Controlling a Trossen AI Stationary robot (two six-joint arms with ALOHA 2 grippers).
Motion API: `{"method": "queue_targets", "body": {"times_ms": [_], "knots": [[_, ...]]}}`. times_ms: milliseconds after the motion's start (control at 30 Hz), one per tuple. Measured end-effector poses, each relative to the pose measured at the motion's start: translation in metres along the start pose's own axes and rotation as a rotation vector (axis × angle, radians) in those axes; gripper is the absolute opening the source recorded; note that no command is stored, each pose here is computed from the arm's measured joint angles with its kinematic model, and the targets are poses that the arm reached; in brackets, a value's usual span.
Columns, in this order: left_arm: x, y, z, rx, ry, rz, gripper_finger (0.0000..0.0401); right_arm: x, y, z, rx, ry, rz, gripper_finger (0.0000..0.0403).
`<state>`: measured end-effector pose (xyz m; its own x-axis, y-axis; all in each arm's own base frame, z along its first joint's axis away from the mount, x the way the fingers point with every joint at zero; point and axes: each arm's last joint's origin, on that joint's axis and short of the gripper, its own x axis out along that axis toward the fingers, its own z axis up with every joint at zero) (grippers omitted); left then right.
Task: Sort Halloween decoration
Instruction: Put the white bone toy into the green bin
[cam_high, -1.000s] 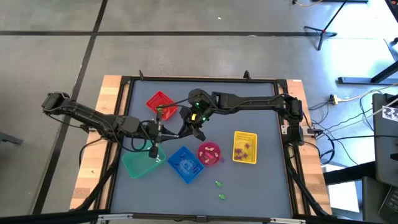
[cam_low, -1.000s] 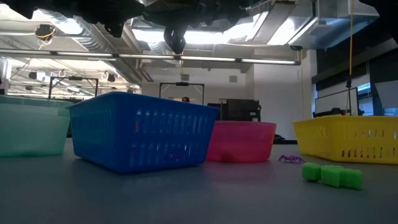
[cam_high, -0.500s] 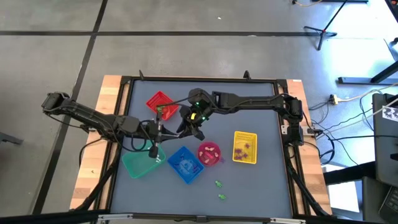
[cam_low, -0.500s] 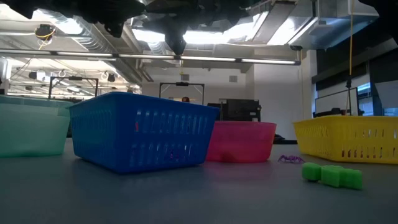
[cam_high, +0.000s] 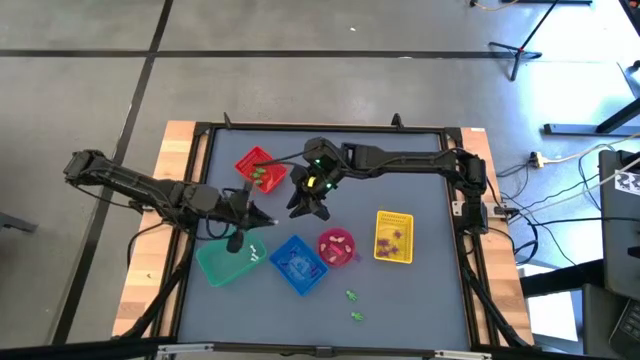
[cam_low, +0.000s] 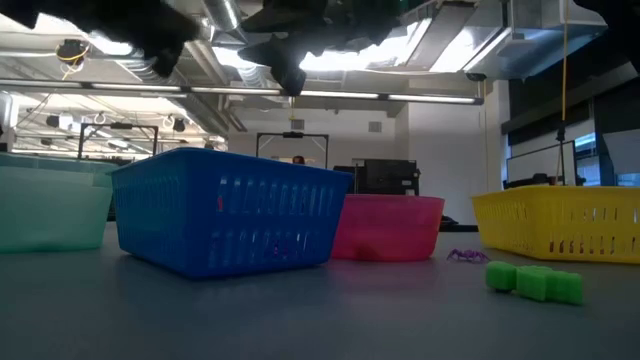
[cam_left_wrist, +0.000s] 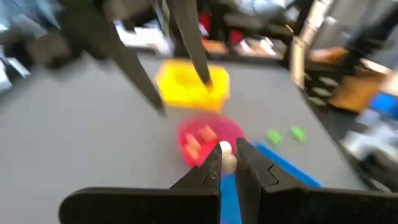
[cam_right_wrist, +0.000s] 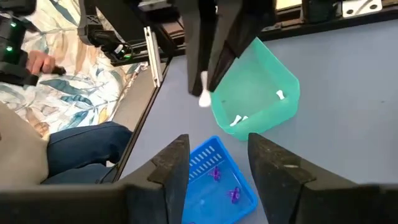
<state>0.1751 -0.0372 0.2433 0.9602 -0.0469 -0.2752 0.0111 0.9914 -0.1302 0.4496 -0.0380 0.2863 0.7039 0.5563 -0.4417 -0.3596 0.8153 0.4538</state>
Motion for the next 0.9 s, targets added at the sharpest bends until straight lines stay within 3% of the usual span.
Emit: {"method": "queue_targets", "body": {"times_ms": [200,433,633,900], "knots": [[-0.019,-0.003,-0.026,-0.297,0.357,-0.178,0.0007,0.019,0.023,-0.004,-0.025,0.028,-0.022,0.0163],[-0.032,-0.003,-0.051,-0.414,0.648,-0.100,0.0007,0.044,0.061,-0.017,-0.053,0.102,0.000,0.0163],[-0.035,-0.005,-0.055,-0.449,0.694,-0.068,0.0015,0.063,0.093,-0.040,-0.059,0.240,-0.136,0.0163],[-0.033,-0.003,-0.055,-0.430,0.666,0.001,0.0089,0.078,0.135,-0.071,-0.060,0.412,-0.305,0.0163]]}}
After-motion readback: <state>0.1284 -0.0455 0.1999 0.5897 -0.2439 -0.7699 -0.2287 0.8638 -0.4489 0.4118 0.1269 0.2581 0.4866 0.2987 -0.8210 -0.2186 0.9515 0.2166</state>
